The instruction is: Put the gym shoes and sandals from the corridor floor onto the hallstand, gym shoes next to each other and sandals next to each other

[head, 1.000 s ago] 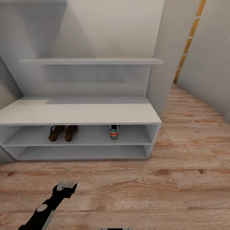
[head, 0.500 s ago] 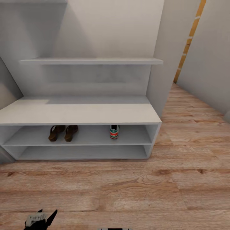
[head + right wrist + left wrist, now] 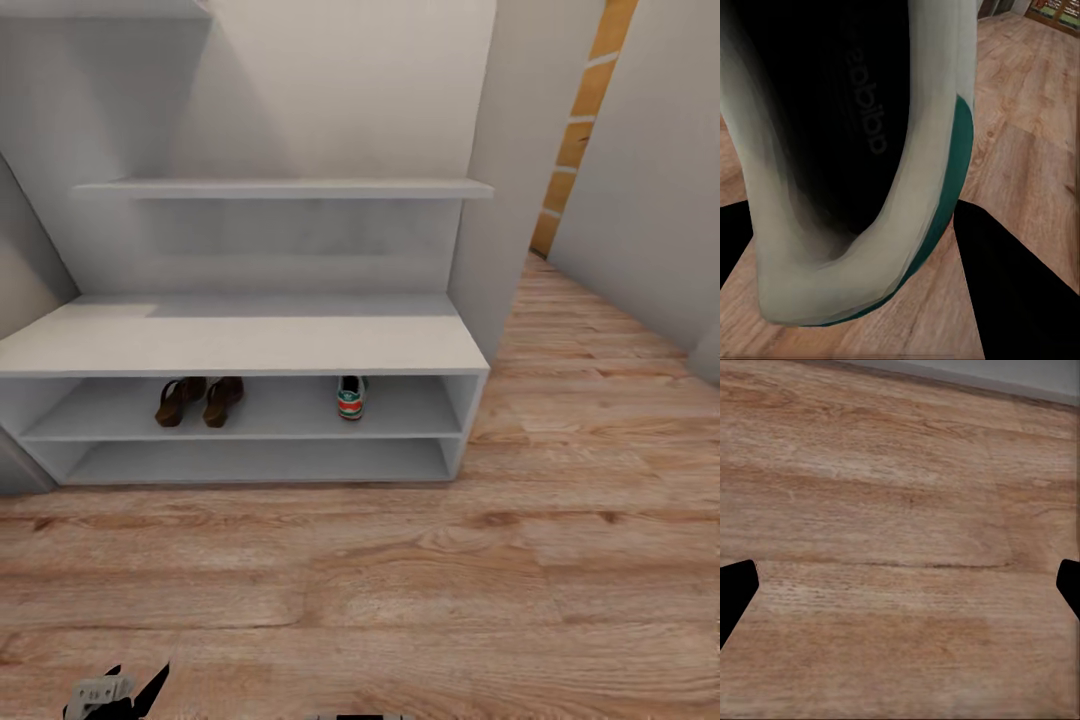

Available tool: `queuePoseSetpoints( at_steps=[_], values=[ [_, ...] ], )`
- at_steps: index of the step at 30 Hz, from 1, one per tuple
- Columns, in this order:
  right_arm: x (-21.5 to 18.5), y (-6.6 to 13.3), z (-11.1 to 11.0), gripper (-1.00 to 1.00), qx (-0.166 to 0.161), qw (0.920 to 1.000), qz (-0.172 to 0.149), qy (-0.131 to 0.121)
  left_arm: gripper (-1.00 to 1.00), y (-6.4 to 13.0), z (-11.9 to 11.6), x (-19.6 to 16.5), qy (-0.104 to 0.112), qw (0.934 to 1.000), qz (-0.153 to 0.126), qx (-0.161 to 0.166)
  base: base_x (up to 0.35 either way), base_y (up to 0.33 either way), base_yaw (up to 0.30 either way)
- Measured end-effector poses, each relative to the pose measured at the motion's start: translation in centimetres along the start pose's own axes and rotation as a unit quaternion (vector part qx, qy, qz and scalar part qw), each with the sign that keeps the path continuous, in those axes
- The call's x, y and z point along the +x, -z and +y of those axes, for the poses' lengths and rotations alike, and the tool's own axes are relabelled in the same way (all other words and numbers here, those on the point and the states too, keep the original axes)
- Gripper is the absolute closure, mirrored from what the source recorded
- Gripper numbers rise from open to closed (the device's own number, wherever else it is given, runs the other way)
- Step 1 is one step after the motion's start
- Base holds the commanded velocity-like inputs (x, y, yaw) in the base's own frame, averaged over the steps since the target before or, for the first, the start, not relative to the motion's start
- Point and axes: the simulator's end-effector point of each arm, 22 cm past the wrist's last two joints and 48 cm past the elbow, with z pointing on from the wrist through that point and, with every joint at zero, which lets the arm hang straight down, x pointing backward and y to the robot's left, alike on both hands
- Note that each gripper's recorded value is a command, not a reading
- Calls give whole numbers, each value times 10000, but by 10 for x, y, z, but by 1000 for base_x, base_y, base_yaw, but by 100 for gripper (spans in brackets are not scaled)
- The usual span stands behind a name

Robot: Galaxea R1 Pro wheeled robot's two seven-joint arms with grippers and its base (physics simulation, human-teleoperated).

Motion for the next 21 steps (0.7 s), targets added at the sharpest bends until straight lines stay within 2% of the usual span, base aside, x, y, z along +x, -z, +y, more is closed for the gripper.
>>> queuePoseSetpoints(
  at_steps=[7,16,21],
  values=[
    [0,0,0,100,-2,10000,-1,2,-100,0,1,0,12,10000,-1,-13,-76,0,0],
    [0,0,0,100,0,10000,-1,0,-100,0,1,0,16,10000,-3,-16,-255,0,0],
    [1,1,1,100,-13,10000,11,-1,-100,0,-2,2,3,10000,25,18,-28,0,0]
  ],
)
